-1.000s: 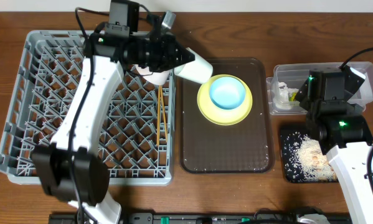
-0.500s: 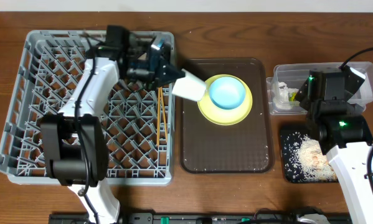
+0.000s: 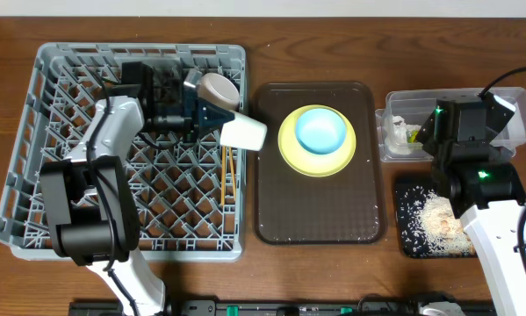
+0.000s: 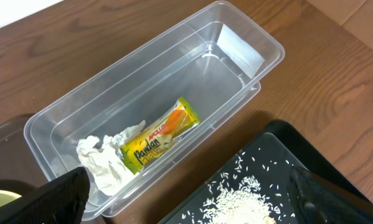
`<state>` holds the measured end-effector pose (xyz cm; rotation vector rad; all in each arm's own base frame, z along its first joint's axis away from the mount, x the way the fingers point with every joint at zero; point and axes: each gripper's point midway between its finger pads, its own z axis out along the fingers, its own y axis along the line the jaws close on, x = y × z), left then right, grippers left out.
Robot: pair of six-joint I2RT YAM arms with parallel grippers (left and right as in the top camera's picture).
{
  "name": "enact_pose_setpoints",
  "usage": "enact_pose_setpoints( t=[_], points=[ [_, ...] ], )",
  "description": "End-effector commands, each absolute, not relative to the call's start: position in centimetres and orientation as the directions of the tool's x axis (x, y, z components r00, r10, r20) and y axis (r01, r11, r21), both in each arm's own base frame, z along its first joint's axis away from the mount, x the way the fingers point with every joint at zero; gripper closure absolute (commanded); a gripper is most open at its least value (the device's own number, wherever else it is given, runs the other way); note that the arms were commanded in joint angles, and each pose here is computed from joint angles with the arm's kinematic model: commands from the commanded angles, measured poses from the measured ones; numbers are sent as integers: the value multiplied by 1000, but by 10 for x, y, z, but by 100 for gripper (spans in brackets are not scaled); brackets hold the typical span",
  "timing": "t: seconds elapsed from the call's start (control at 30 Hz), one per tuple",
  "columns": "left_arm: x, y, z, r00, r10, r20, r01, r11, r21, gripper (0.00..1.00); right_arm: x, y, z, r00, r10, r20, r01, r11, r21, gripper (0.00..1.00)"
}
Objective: Sort waste into correct bins and load items into the dishwasher rack
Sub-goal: 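Lift the white cup and carry it left over the rack, then lower the white cup into the rack's right side and release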
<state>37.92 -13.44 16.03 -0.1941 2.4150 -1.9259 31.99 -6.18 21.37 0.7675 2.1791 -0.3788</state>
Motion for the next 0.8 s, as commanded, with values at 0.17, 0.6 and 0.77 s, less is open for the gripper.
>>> enact_pose_setpoints(
  t=[0.17, 0.6, 0.77],
  points=[
    [382, -114, 124, -986, -168, 8, -79, 417, -905, 94, 319, -65, 221, -488, 410, -771, 650, 760, -7, 1],
    [392, -82, 84, -976, -212, -53, -102, 655, -748, 87, 319, -65, 221, -488, 410, -771, 650, 760, -7, 1],
    [395, -72, 75, -973, -220, -73, -108, 709, -696, 83, 319, -65, 221, -488, 410, -771, 650, 760, -7, 1]
  ],
)
